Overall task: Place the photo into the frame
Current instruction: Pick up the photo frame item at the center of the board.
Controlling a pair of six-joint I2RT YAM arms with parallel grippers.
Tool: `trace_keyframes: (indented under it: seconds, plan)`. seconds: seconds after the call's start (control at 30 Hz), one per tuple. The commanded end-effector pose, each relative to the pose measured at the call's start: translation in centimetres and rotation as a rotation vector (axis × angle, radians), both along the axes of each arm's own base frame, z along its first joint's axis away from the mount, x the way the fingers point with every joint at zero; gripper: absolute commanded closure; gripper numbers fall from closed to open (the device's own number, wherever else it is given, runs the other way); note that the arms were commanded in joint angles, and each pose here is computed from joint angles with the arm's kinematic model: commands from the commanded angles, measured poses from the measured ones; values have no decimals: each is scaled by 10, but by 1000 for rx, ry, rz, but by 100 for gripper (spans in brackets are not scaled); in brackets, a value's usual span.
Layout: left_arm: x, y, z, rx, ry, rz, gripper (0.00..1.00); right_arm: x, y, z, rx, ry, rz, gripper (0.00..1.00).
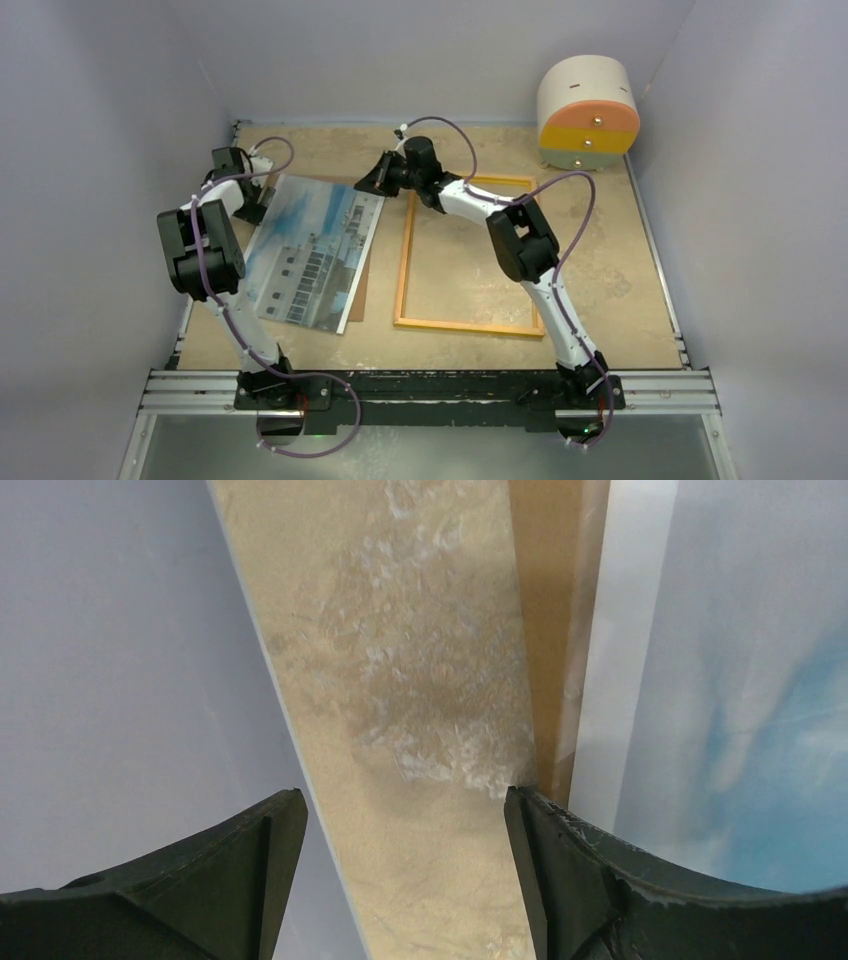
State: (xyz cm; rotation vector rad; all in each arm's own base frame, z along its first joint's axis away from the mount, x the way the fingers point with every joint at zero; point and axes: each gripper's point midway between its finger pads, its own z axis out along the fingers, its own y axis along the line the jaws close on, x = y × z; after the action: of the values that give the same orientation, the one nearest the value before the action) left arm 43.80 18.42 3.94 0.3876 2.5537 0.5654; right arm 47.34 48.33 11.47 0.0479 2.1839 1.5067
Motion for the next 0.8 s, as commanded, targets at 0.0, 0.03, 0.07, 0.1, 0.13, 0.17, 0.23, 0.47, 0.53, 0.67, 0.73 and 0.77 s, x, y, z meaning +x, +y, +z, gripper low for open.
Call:
trace_keyframes:
  seconds: [0.0, 0.03, 0.07, 0.1, 0.13, 0.17, 0.23, 0.47, 0.53, 0.67, 0.73, 0.77]
  plan:
    - [-9, 1, 25, -15, 34, -18, 22, 4, -51, 74, -13, -76, -12, 100]
    - [-7, 3, 35, 2, 18, -18, 22, 2, -66, 83, -28, -78, -16, 100]
    - [-6, 5, 43, 15, 4, -17, 22, 0, -82, 84, -57, -71, -20, 100]
    - [-5, 6, 50, 22, -5, -17, 21, -3, -99, 84, -87, -64, -24, 100]
    - [-4, 7, 57, 29, -13, -14, 21, -7, -116, 81, -120, -55, -32, 100]
    - [-3, 8, 63, 42, -24, -10, 21, -10, -135, 78, -156, -45, -42, 100]
    - [-2, 5, 72, 48, -41, -13, 21, -24, -173, 65, -234, -2, -50, 100]
    - [-10, -67, 70, 57, -16, -157, 21, -53, -289, 18, -493, 107, -115, 100]
    - [-8, -104, 68, 28, -19, -229, 20, -54, -306, 10, -545, 124, -119, 100]
    - [-7, -161, 62, -11, 2, -346, 21, -50, -332, -7, -688, 165, -141, 100]
    - [-6, -183, 59, -5, 12, -403, 21, -44, -338, -15, -726, 185, -161, 100]
    - [-4, -193, 58, 3, 12, -426, 21, -40, -342, -19, -748, 194, -172, 94]
